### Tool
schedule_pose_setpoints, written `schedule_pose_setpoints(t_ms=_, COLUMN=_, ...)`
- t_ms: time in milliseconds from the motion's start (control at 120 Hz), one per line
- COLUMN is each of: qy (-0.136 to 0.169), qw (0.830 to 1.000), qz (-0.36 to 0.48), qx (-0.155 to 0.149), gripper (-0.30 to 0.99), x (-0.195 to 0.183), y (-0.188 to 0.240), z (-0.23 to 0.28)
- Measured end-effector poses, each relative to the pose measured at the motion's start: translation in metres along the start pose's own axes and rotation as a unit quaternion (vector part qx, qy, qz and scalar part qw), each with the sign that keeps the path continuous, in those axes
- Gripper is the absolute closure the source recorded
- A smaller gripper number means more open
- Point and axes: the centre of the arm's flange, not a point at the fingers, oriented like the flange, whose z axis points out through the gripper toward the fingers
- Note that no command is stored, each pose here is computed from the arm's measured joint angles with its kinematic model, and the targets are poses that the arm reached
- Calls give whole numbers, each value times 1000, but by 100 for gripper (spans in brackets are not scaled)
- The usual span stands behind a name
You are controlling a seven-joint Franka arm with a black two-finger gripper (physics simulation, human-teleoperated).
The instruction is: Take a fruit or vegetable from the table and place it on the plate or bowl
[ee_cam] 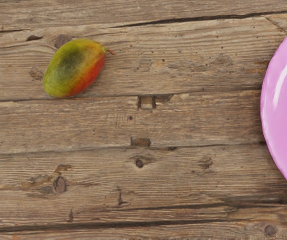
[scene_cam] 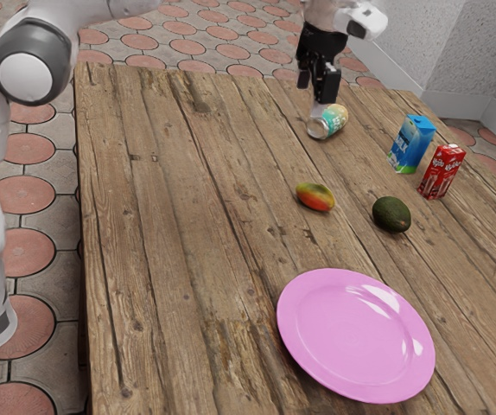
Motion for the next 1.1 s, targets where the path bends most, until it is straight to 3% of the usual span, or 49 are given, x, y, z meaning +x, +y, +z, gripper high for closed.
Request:
schedule_pose_setpoints(t_ms=367, qy=-53, qw=998, qz=16, qx=-32, gripper=0, x=19, y=36, z=54)
schedule_pose_setpoints(t_ms=617, qy=-74, qw=988, qz=-131, qx=-27, gripper=0, x=19, y=30, z=63)
schedule_pose_setpoints(t_ms=867, qy=-84, qw=947, qz=-311, qx=5, gripper=0, x=23, y=10, z=77)
schedule_pose_setpoints(t_ms=1100, qy=-63, qw=889, qz=-454, qx=18, gripper=0, x=56, y=-34, z=110)
